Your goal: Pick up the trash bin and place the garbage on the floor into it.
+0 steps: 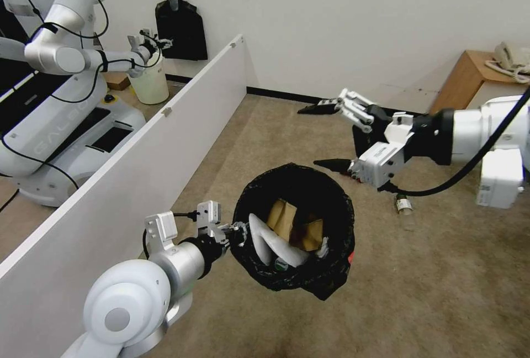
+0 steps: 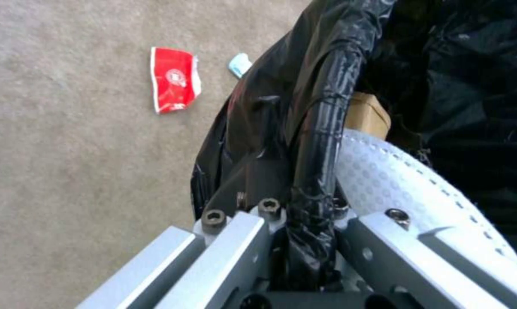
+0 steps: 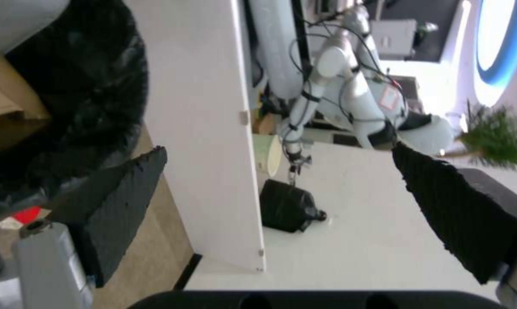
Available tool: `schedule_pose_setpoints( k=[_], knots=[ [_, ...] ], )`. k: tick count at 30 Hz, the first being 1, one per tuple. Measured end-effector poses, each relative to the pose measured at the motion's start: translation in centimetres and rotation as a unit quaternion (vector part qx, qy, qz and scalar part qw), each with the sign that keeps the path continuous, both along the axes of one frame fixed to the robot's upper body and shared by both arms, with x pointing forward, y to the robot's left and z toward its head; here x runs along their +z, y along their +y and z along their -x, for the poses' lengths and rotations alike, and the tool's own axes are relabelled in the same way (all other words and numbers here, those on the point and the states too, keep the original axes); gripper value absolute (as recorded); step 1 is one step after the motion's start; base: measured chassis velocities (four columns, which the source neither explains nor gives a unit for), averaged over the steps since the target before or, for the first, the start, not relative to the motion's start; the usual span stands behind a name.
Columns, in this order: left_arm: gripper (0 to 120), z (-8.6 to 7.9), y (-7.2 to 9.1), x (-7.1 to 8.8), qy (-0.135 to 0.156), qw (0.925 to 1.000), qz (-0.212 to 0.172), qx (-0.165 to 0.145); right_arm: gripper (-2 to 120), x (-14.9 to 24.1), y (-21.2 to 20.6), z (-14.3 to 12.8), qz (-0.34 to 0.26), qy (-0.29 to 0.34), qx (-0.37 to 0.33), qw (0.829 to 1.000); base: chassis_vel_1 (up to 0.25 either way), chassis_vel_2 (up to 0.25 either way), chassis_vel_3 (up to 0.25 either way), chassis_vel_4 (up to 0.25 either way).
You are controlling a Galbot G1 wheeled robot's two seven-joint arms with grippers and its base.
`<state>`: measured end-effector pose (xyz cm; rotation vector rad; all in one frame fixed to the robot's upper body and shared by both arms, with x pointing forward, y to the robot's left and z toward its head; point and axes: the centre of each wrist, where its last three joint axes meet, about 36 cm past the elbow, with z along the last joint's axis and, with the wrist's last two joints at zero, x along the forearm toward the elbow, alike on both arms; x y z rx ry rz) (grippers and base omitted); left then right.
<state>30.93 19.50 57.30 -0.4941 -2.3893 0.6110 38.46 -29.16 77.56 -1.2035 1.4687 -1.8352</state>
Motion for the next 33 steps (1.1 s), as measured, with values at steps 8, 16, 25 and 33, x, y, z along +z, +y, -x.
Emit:
schedule_pose_setpoints(
  k=[8, 16, 25, 33],
  knots=[
    [0, 1.0, 0.9, -0.7, -0.004, 0.9992, -0.033, 0.022, 100, -0.2, -1.3, -0.5, -0.072, 0.049, -0.035, 0.996, 0.0, 0.0, 0.0, 0.0],
    [0, 2.3, 2.0, -2.1, -0.002, 0.9959, -0.077, 0.048, 100, -1.8, -2.0, -1.9, -0.143, 0.104, -0.06, 0.982, 0.0, 0.0, 0.0, 0.0],
    [0, 3.1, 3.2, -3.1, -0.015, 0.9903, -0.115, 0.078, 100, -6.7, -2.9, -3.7, -0.242, 0.169, -0.101, 0.95, 0.0, 0.0, 0.0, 0.0],
    [0, 3.6, 4.1, -3.5, -0.017, 0.9851, -0.132, 0.108, 100, -11.7, -2.9, -4.8, -0.311, 0.226, -0.133, 0.914, 0.0, 0.0, 0.0, 0.0]
  ],
)
